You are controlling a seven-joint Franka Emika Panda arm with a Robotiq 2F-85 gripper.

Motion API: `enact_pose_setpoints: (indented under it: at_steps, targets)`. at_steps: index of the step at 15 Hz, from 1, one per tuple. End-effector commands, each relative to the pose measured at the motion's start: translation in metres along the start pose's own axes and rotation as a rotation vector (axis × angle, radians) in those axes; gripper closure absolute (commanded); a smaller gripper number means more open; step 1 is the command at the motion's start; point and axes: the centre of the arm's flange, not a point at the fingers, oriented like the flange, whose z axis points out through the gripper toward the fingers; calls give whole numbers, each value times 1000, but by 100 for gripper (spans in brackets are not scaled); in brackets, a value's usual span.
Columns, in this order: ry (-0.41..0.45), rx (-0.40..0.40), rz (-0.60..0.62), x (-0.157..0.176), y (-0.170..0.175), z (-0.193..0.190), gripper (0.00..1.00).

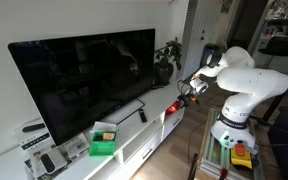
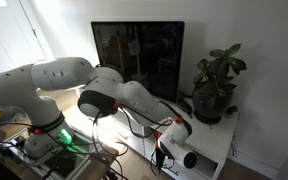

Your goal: Put the red hat in the shelf on the bottom right

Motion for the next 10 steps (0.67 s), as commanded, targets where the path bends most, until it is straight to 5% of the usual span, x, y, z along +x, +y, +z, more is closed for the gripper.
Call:
enact_pose_setpoints:
  at_steps: [1,10]
  targets:
    - [-9,-4,-2,0,-1,1,0]
    - [-14,-75,-41,-12,-4,-23,0]
